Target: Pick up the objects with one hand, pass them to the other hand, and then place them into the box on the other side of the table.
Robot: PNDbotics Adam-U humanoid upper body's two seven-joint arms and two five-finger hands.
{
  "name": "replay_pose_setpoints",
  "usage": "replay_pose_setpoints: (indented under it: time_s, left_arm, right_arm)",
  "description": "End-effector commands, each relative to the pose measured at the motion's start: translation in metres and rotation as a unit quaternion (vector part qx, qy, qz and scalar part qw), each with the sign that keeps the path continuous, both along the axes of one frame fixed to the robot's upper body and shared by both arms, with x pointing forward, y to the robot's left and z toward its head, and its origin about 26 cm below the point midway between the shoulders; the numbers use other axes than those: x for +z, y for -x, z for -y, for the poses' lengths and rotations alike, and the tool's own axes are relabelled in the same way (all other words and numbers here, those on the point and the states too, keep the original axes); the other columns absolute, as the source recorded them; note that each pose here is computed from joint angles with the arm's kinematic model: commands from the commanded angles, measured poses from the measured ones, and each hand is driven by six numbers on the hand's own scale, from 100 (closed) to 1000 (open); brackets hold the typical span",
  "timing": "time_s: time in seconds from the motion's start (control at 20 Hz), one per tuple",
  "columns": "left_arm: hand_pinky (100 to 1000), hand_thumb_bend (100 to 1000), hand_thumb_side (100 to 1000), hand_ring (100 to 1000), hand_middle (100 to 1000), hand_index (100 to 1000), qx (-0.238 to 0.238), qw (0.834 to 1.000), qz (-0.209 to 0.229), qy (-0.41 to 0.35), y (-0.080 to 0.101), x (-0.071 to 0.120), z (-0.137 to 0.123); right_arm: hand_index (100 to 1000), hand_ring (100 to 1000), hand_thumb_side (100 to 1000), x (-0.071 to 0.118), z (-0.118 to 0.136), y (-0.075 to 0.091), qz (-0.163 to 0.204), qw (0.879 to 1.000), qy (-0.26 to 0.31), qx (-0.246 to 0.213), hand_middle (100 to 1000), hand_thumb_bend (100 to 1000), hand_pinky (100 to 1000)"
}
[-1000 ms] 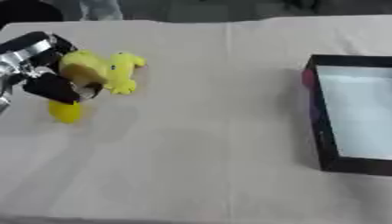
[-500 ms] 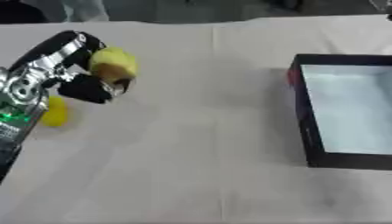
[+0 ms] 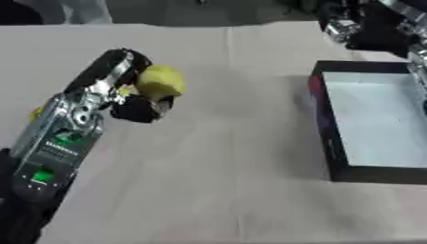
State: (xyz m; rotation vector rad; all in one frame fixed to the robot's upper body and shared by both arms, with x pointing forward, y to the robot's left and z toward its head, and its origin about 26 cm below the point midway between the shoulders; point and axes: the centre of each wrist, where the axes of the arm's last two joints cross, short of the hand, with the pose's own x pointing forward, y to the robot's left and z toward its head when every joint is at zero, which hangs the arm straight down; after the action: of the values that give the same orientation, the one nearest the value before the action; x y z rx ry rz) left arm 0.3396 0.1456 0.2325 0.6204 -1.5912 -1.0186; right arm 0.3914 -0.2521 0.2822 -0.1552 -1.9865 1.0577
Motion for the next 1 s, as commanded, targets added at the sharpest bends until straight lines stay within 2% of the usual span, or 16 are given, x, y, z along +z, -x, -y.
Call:
replay_pose_setpoints:
  time_s: [0.05, 0.15, 0.2, 0.65, 1.0]
  left_arm:
    - [750, 239, 100, 530, 434, 507, -0.005, 1.000, 0.027, 0.004, 0.001, 0.004, 0.008]
    - [748, 232, 100, 527, 430, 507, -0.008, 0.999, 0.034, 0.011, 0.001, 0.002, 0.013]
    - [746, 227, 100, 524, 428, 506, -0.010, 0.999, 0.038, 0.015, 0.001, 0.002, 0.016]
    - [743, 203, 100, 514, 417, 505, -0.025, 0.997, 0.050, 0.047, -0.001, -0.001, 0.035]
    - [742, 205, 100, 512, 410, 503, -0.006, 0.997, 0.055, 0.062, -0.012, -0.008, 0.048]
  right_arm:
    - [1000, 1000, 283, 0.008, -0.010, -0.003, 0.011, 1.000, 0.023, 0.015, 1000, 100, 1000]
    - [1000, 1000, 246, 0.007, -0.019, -0.006, 0.012, 0.999, 0.035, 0.024, 1000, 100, 1000]
    - [1000, 1000, 269, 0.007, -0.022, -0.008, 0.013, 0.999, 0.040, 0.026, 1000, 100, 1000]
    - [1000, 1000, 233, 0.001, -0.053, -0.025, 0.006, 0.995, 0.080, 0.054, 1000, 100, 1000]
    - [1000, 1000, 226, 0.003, -0.080, -0.025, 0.001, 0.989, 0.099, 0.114, 1000, 100, 1000]
